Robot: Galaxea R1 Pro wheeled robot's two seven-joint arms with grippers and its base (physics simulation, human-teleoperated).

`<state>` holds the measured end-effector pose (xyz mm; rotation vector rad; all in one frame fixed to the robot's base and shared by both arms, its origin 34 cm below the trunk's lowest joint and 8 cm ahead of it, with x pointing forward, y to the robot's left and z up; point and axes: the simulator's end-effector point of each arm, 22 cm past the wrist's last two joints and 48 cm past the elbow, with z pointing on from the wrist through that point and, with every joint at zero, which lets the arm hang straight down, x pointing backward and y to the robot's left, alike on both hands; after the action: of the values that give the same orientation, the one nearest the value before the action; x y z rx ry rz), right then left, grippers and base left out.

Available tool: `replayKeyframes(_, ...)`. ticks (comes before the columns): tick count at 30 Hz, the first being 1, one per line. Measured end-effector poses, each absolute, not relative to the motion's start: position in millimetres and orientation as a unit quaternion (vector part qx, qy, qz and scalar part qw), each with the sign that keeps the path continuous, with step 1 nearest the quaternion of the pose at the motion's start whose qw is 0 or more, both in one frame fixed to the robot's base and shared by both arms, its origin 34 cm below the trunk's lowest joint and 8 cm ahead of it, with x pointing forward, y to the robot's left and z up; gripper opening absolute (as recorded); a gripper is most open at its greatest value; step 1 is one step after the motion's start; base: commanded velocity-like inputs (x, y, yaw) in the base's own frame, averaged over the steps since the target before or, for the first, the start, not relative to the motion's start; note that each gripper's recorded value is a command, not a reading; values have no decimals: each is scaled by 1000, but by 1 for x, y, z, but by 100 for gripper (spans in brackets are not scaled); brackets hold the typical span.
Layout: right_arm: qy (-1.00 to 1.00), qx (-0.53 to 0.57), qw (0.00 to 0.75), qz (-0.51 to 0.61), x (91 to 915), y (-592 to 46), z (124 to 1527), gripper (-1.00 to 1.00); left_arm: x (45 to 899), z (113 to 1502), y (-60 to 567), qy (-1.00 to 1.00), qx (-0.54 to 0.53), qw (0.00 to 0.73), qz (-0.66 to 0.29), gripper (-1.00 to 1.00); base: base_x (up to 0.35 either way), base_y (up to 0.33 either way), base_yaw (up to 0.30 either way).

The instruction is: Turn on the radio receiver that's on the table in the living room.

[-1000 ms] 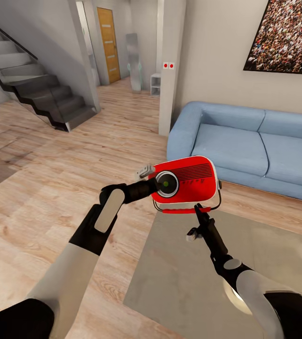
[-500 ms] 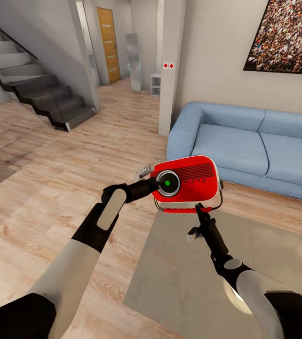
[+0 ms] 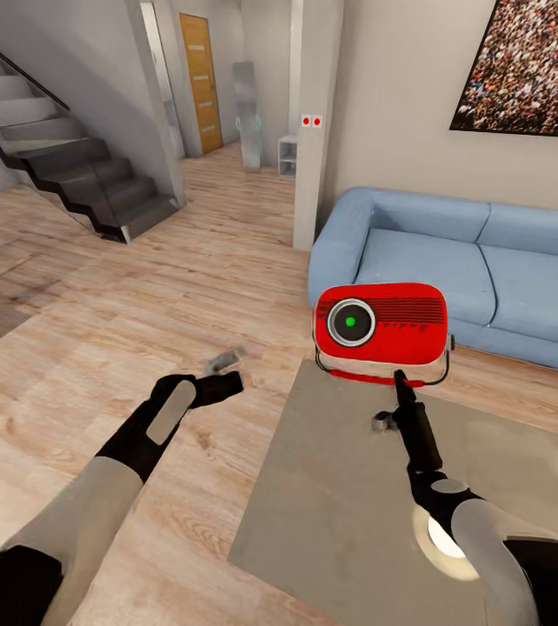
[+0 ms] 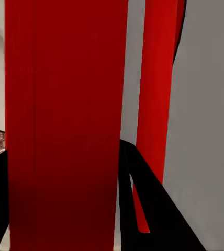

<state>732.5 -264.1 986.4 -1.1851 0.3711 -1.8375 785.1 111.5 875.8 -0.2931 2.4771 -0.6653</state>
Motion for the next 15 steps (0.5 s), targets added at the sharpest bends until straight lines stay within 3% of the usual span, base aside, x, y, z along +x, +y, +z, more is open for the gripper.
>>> replayKeyframes(5, 196, -465, 467, -726, 736, -281, 985, -100, 735, 785, 244, 950, -167, 226, -134, -100, 0, 0, 0)
replayKeyframes(11, 258, -474, 464, -702, 747, -298, 970, -100, 663, 710, 325, 959, -220, 173, -46, -100, 0, 0, 0)
replayKeyframes(15, 327, -475, 450, -682, 755, -319, 951, -100, 617, 674, 359, 964, -198, 180, 3, -100, 0, 0, 0)
